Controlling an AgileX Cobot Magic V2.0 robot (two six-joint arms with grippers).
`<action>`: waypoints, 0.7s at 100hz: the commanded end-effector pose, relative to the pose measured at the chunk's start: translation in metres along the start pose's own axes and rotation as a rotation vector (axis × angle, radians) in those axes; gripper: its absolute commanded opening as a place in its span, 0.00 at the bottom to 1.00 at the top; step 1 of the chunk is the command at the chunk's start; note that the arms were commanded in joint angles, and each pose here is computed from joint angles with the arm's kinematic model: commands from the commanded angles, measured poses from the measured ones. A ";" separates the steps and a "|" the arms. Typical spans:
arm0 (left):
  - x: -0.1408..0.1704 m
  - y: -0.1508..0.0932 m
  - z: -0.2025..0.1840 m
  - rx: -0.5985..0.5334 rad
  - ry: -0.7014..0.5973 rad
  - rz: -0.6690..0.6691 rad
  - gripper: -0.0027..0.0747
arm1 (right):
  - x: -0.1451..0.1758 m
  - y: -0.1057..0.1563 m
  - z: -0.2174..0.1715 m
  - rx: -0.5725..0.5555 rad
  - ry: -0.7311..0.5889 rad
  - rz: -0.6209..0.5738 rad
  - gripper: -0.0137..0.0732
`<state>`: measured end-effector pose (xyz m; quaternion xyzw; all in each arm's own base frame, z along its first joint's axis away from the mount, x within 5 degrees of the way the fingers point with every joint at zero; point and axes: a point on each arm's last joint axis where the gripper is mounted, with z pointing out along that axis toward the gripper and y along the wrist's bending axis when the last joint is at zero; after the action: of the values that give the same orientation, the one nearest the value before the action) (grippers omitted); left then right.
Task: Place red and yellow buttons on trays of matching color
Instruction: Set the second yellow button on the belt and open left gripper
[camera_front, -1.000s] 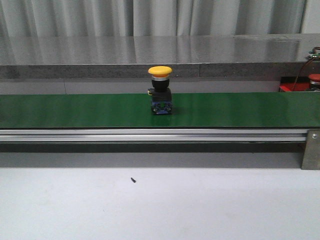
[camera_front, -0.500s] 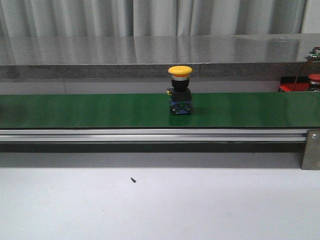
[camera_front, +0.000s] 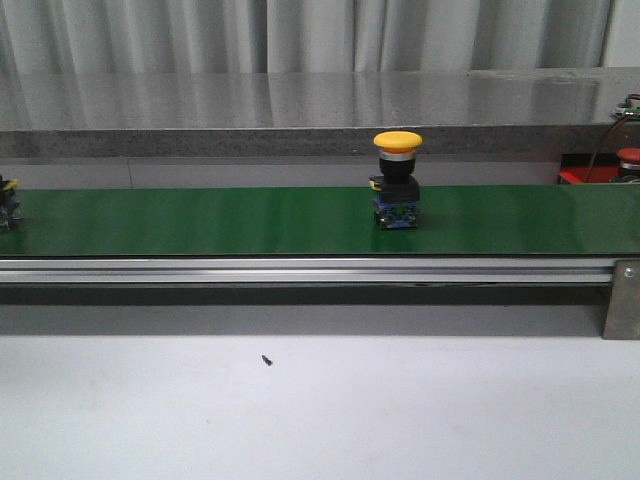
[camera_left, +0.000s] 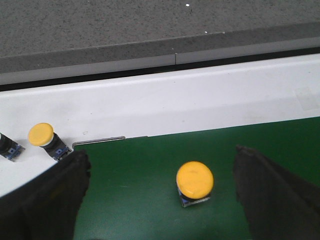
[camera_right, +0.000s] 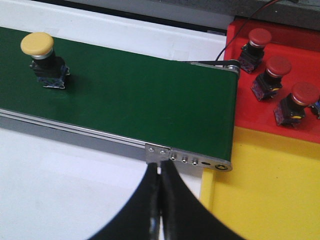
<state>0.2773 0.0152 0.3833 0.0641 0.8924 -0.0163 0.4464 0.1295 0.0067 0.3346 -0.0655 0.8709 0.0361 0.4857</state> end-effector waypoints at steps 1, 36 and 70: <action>-0.001 -0.009 -0.028 -0.007 -0.130 0.003 0.68 | -0.012 -0.001 -0.005 0.017 -0.088 -0.004 0.08; 0.042 -0.021 -0.051 0.009 -0.131 -0.024 0.16 | -0.013 0.001 -0.005 -0.005 -0.089 0.022 0.22; 0.045 -0.023 -0.054 0.014 -0.136 -0.030 0.01 | -0.019 0.006 0.001 -0.086 -0.054 0.100 0.77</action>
<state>0.2057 0.0033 0.3615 0.0593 0.8879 -0.0330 0.4551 0.1300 0.0129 0.3345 -0.0504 0.8732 0.0851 0.4772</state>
